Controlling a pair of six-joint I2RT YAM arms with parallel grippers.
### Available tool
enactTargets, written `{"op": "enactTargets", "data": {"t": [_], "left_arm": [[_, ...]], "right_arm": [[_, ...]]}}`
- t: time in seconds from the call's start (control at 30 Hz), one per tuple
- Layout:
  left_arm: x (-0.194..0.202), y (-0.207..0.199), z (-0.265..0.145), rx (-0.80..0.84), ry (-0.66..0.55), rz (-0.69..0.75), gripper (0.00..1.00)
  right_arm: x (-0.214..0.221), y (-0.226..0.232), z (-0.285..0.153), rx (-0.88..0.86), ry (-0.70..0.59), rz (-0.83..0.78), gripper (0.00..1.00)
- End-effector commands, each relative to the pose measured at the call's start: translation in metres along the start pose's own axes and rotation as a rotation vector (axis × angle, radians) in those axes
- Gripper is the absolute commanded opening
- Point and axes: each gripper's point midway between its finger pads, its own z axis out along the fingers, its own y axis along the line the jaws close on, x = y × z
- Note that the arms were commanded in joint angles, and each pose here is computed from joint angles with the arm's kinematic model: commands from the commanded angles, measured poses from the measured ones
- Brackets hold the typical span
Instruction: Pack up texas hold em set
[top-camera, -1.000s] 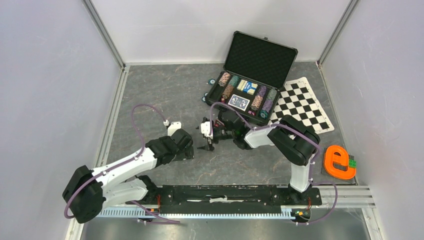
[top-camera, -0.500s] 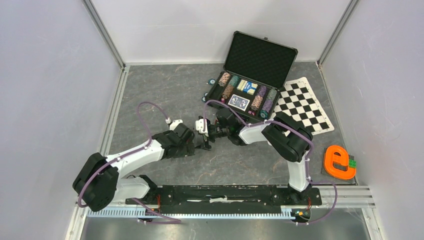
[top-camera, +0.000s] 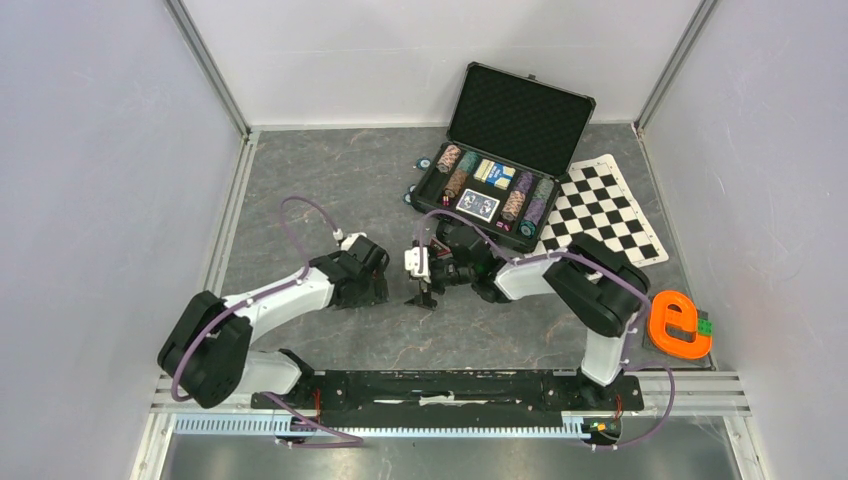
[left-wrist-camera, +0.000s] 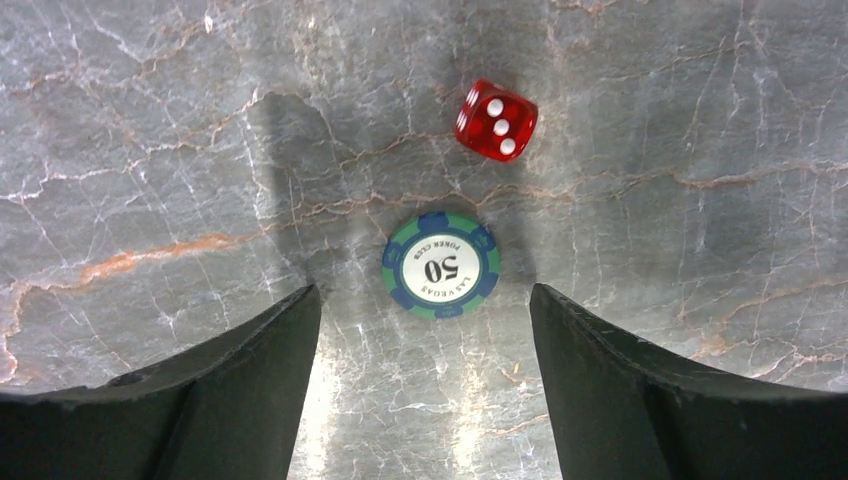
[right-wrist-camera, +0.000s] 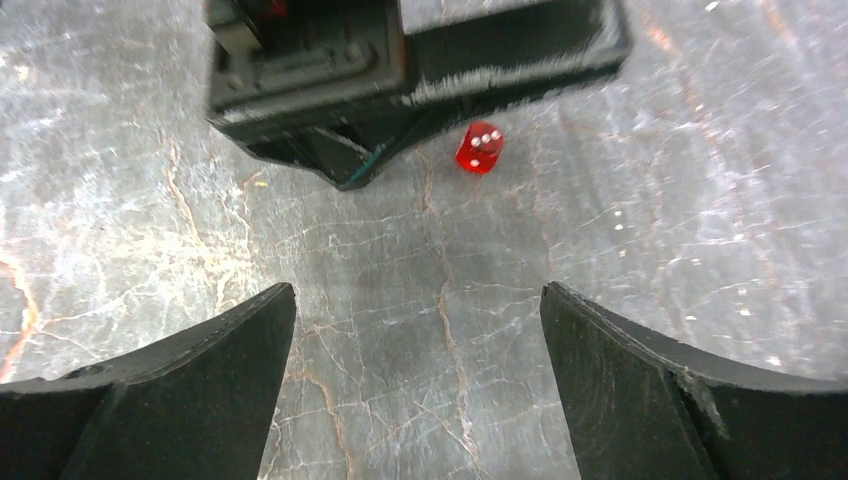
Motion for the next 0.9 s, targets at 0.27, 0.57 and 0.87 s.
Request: {"op": "enactTargets", "data": {"t": [0.27, 0.57, 0.87], "left_arm": [[-0.008, -0.010, 0.008, 0.007, 0.018, 0.022, 0.69], [0.003, -0.013, 0.021, 0.009, 0.068, 0.018, 0.62], [0.005, -0.010, 0.017, 0.002, 0.082, 0.019, 0.52]], "right_arm": [[-0.069, -0.019, -0.041, 0.163, -0.144, -0.150, 0.98], [-0.081, -0.027, -0.057, 0.242, -0.154, -0.155, 0.98], [-0.100, -0.030, -0.094, 0.392, -0.212, -0.183, 0.98]]}}
